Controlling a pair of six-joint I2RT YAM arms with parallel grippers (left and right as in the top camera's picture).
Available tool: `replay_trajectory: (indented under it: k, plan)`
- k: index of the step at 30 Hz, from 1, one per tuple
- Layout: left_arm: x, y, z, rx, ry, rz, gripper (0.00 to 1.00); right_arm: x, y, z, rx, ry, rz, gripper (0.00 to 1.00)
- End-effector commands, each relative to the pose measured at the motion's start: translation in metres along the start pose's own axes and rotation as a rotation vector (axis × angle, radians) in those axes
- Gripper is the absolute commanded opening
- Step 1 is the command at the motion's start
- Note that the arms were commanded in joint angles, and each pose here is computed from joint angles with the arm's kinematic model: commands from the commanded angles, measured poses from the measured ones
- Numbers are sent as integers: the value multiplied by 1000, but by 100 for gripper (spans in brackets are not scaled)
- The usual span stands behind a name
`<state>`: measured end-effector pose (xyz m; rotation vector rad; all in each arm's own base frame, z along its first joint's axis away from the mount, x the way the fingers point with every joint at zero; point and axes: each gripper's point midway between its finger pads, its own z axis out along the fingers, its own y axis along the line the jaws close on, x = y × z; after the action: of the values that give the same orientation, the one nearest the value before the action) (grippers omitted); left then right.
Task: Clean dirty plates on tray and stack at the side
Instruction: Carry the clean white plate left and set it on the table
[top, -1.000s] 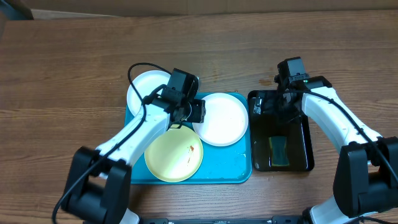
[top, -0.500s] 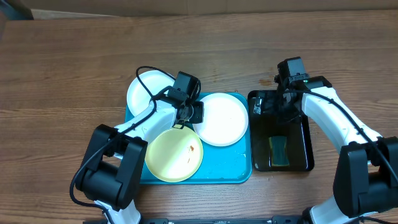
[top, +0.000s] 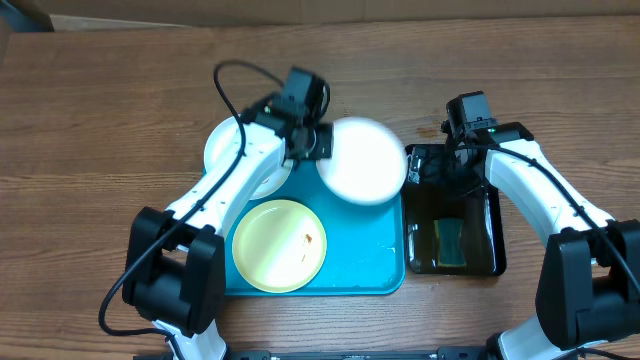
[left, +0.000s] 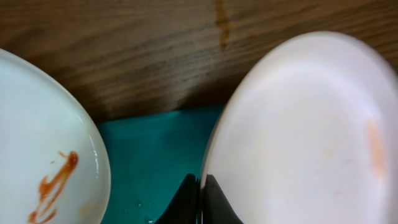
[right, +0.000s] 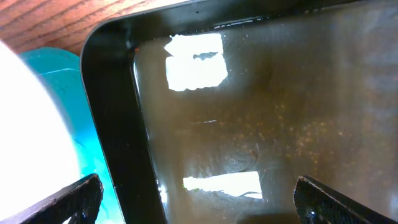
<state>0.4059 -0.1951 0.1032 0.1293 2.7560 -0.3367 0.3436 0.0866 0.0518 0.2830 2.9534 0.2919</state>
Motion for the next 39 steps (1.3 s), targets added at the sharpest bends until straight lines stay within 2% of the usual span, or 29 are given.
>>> replay_trajectory:
  k: [1,6,12,17,20,26,34,39]
  plan:
    - [-39,-2,-33,-5,-82,-12,4,-10,5,-9,-15,-35,-7,100]
    - [-66,36,-69,-47,-115,-111,4,-10,5,-9,-15,-35,-7,100]
    - [-62,158,-90,-222,-113,-434,4,-10,5,-9,-15,-35,-7,100]
    - [-37,268,-117,-326,-126,-705,4,-10,5,-9,-15,-35,-7,100]
    - [-14,320,-131,-372,-132,-830,4,-10,5,-9,-15,-35,-7,100]
    - [59,404,-139,-488,-108,-1083,4,-10,5,-9,-15,-35,-7,100]
    - [139,448,-108,-530,-83,-1246,4,-10,5,-9,-15,-35,-6,100]
    - [134,445,-99,-493,-83,-1164,4,-10,5,-9,-15,-35,-7,100]
